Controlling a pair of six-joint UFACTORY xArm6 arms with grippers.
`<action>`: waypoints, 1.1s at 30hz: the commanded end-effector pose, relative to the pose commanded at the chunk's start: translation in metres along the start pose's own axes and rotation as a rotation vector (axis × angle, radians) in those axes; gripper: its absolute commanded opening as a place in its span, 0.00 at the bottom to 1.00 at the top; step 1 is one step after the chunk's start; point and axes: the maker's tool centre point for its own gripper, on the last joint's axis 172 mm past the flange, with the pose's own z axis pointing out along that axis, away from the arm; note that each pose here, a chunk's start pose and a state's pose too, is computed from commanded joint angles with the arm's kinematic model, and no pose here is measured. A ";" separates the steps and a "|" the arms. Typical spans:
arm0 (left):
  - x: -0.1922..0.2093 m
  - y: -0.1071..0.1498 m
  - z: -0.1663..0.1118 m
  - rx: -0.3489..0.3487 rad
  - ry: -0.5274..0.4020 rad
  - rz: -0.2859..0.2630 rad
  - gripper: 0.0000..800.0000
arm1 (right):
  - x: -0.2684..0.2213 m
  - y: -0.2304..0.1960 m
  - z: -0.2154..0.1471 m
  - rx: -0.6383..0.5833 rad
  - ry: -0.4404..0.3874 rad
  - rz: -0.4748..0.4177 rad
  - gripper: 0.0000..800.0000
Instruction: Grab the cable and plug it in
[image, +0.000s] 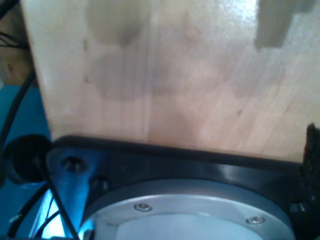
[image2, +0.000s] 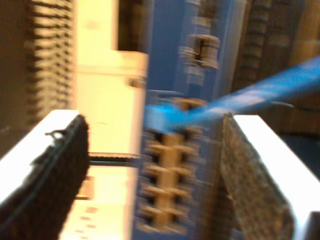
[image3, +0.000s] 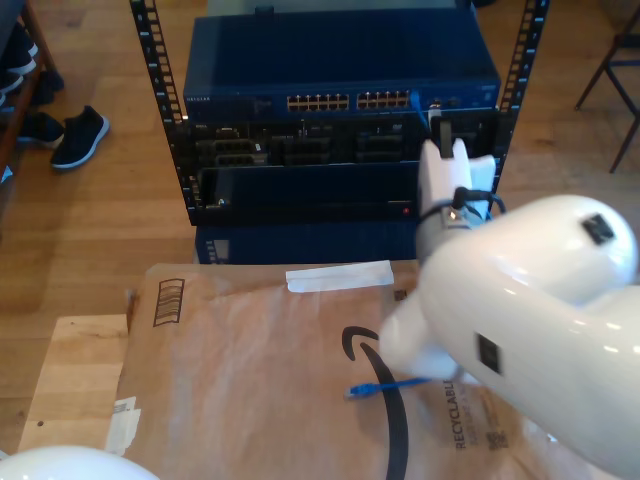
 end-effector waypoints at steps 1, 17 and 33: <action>0.000 0.000 0.000 0.000 0.000 0.000 1.00 | -0.002 0.009 -0.006 -0.056 -0.023 0.001 0.52; 0.000 0.000 0.000 0.000 0.000 0.000 1.00 | 0.088 0.057 -0.040 -0.648 -0.306 -0.534 1.00; 0.000 0.000 0.000 0.000 0.000 0.000 1.00 | 0.333 0.145 -0.206 -1.342 -0.206 -0.581 1.00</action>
